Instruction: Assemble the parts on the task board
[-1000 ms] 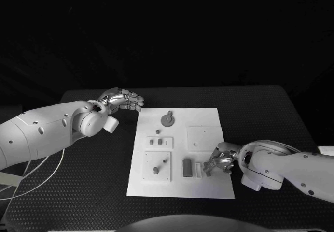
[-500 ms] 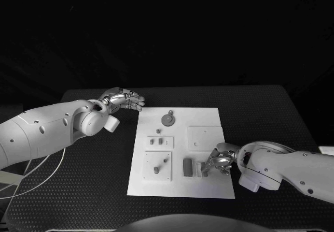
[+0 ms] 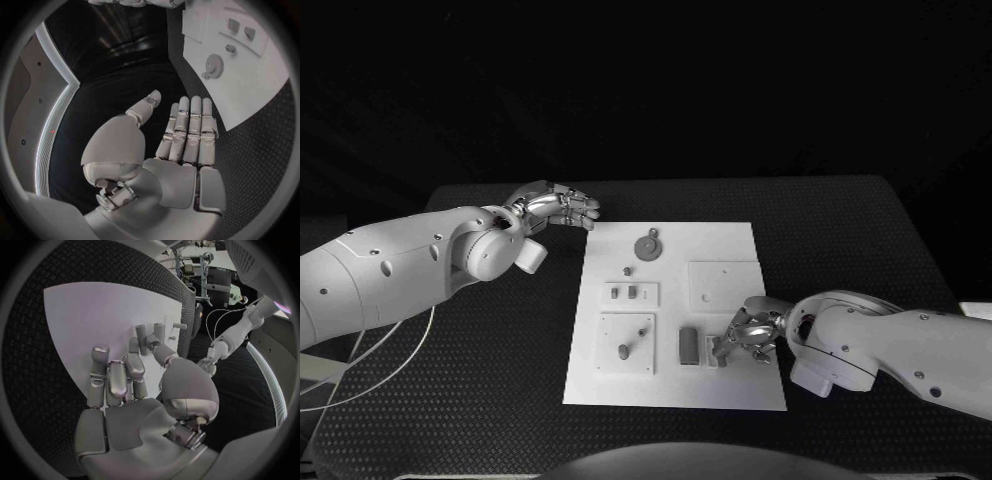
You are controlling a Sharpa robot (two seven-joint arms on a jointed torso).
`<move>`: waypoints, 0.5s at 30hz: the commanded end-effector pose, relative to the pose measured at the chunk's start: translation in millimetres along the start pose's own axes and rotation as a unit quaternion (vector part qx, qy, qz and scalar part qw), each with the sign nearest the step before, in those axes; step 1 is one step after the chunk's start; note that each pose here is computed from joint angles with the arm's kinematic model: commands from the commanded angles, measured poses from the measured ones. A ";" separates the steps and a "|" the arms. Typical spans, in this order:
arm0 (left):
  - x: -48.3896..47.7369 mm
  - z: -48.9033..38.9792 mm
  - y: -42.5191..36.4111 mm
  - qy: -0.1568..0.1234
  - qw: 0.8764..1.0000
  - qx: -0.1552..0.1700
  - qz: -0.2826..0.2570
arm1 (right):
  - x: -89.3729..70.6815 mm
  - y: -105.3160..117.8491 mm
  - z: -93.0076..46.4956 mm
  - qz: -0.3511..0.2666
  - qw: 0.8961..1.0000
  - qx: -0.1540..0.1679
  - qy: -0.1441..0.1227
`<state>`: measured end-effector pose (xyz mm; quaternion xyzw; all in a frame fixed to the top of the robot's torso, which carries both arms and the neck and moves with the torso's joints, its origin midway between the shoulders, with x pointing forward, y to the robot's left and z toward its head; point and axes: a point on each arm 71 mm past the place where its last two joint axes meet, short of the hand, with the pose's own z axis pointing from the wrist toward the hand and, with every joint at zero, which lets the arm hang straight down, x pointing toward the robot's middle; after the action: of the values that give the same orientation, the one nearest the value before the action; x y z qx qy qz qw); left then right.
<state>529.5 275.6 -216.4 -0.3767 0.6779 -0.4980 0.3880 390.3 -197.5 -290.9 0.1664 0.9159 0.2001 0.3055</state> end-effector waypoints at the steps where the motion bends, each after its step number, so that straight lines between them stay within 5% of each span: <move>1: 2.3 0.2 -1.0 0.010 1.000 0.003 -0.001 | 0.0 1.3 1.6 -0.013 1.000 -0.002 -0.003; 15: 2.6 0.3 -0.9 0.011 1.000 0.002 -0.002 | 2.1 6.5 5.7 -0.020 1.000 -0.006 0.002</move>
<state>529.4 275.7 -216.6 -0.3766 0.6788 -0.4979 0.3867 393.7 -189.9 -292.3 0.1548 0.9166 0.1997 0.3098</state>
